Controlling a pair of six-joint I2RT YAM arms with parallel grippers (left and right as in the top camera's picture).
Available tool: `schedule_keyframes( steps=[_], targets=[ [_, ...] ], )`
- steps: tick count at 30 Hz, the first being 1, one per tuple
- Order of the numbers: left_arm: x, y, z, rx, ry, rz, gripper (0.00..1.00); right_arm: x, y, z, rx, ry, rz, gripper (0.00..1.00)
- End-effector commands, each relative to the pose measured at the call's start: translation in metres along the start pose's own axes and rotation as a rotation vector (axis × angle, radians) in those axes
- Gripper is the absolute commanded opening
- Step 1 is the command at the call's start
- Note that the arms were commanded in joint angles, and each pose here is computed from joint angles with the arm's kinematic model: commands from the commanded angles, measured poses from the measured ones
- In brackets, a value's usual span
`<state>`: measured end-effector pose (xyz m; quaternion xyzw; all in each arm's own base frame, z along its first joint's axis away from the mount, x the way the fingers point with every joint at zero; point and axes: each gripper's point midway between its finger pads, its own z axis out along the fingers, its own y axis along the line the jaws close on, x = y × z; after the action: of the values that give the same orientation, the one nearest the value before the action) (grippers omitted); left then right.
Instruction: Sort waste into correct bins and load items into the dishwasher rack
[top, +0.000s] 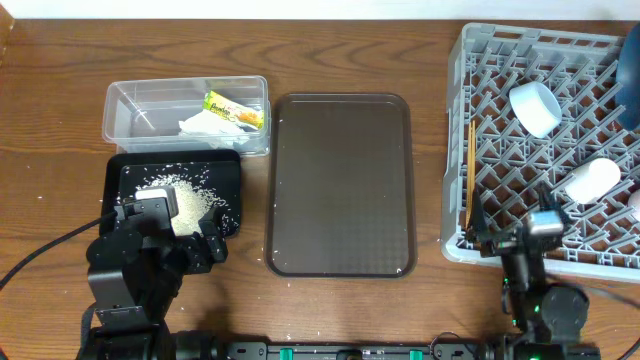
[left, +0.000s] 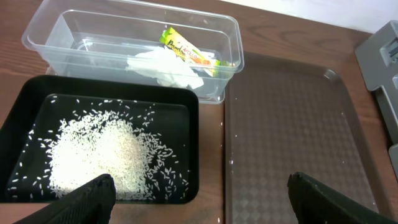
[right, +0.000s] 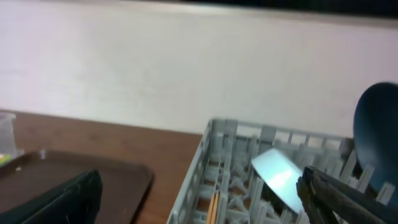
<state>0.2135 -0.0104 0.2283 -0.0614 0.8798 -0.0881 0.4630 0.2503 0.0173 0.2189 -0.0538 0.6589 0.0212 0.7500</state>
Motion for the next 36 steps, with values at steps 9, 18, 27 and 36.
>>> schedule_keyframes(
  steps=[9, 18, 27, 36],
  targets=[
    [-0.003, 0.002, -0.002, -0.014, -0.015, 0.013, 0.91, 0.060, 0.005, -0.012, -0.005, 0.197, 0.025, 0.99],
    [-0.003, 0.002, -0.002, -0.014, -0.015, 0.013, 0.91, 0.060, 0.005, -0.012, -0.005, 0.198, 0.026, 0.99],
    [-0.003, 0.002, -0.002, -0.014, -0.015, 0.013, 0.91, 0.060, 0.005, -0.012, -0.005, 0.198, 0.026, 0.99],
    [-0.003, 0.002, -0.002, -0.014, -0.015, 0.013, 0.91, 0.060, 0.005, -0.012, -0.005, 0.198, 0.026, 0.99]
  ],
)
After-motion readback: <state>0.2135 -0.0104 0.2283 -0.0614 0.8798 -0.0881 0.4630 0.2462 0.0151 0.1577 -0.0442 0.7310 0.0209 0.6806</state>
